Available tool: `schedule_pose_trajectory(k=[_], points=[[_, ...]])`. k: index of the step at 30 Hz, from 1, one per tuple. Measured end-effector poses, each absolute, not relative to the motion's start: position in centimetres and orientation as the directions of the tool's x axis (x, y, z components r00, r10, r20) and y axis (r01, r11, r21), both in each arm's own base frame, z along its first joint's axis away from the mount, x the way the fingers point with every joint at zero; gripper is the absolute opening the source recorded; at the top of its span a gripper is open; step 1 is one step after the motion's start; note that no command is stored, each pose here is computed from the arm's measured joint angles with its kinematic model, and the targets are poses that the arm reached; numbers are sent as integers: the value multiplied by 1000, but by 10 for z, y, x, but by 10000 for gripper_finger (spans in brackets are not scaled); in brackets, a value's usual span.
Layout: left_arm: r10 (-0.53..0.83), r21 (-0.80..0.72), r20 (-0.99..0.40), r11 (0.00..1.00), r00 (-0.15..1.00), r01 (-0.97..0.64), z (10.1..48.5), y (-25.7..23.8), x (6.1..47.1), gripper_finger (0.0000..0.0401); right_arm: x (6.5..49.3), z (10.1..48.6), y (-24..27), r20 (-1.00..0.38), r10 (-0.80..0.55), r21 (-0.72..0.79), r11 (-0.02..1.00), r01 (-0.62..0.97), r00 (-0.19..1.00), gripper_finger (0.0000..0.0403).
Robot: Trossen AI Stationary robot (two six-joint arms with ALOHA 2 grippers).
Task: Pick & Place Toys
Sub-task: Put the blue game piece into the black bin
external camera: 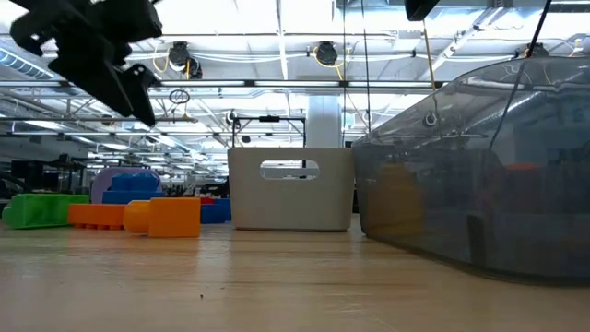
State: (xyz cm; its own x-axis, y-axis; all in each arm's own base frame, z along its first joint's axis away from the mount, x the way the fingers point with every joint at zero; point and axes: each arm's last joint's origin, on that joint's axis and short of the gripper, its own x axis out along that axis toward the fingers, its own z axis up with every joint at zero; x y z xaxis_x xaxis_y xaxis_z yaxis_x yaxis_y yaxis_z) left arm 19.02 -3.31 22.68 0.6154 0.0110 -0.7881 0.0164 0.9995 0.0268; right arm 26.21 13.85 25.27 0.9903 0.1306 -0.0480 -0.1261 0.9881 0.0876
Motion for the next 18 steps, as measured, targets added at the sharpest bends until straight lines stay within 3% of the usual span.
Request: schedule_pose_trajectory(k=[6,18], points=[[12,30,-866,999,499,29,201,-25,209,271,262,251,138,-66,130,39,991,-128,989,73],[-30,-22,-921,999,388,25,165,-5,232,271,261,244,138,-136,127,-18,991,-130,983,73]])
